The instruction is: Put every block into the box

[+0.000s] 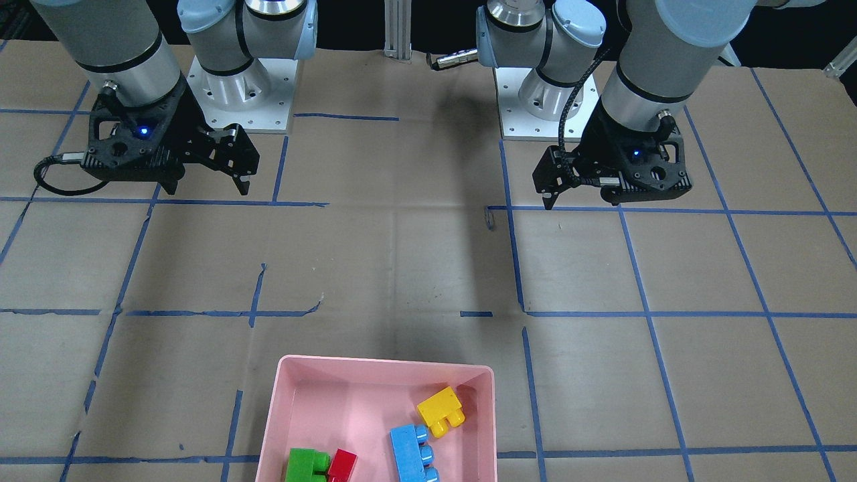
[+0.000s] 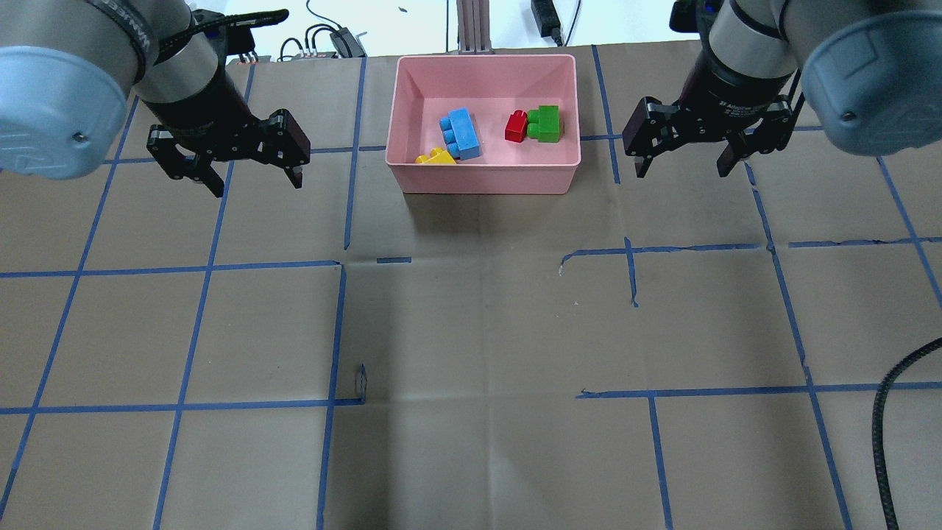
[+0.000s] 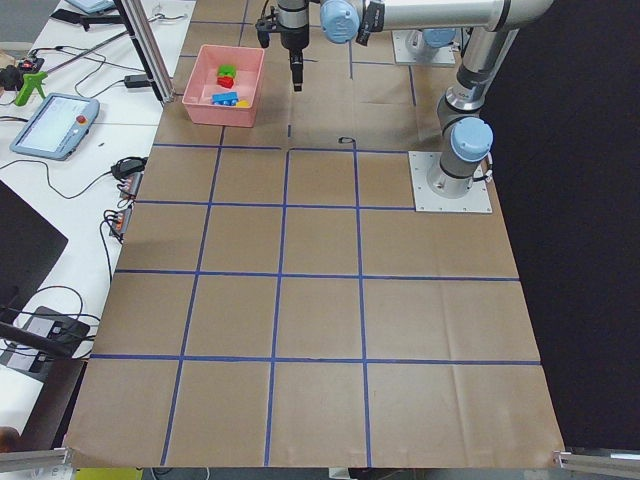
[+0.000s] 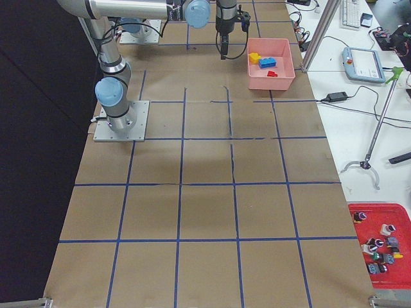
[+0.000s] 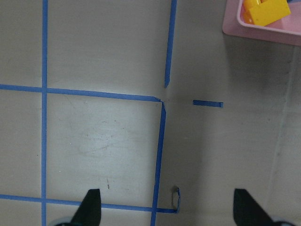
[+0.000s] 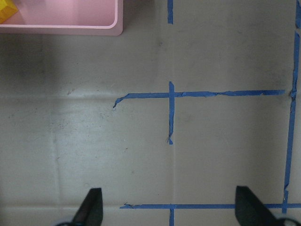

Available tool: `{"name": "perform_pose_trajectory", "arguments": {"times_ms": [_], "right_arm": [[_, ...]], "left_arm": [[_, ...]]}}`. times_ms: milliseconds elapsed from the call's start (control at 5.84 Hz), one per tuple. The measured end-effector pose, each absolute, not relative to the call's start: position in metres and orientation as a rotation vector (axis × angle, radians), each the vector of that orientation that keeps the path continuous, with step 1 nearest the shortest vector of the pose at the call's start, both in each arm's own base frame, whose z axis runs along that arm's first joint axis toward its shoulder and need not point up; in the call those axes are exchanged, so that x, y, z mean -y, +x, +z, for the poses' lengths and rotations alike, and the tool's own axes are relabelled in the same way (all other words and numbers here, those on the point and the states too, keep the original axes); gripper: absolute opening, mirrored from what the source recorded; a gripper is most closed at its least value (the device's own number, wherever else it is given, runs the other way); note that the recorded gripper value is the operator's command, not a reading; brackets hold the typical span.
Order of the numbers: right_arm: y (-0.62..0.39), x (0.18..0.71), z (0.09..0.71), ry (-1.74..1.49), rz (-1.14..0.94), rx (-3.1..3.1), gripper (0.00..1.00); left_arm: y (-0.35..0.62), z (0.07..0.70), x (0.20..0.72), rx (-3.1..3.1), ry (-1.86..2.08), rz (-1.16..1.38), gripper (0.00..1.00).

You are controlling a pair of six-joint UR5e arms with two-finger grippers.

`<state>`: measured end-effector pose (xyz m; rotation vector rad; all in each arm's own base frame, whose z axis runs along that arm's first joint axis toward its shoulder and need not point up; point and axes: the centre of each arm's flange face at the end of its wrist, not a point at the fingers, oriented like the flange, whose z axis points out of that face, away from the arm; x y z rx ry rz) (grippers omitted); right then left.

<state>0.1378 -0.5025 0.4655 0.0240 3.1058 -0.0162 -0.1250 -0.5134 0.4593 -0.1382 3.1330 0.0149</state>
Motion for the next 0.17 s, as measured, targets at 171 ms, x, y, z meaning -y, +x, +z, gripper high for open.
{"name": "perform_pose_trajectory", "arguments": {"times_ms": [171], "right_arm": [[0.1380,0.5037,0.4648,0.024,-0.015,-3.105,1.00]], "left_arm": [[-0.1250,0.4596,0.5133,-3.133,-0.139,0.014,1.00]]}}
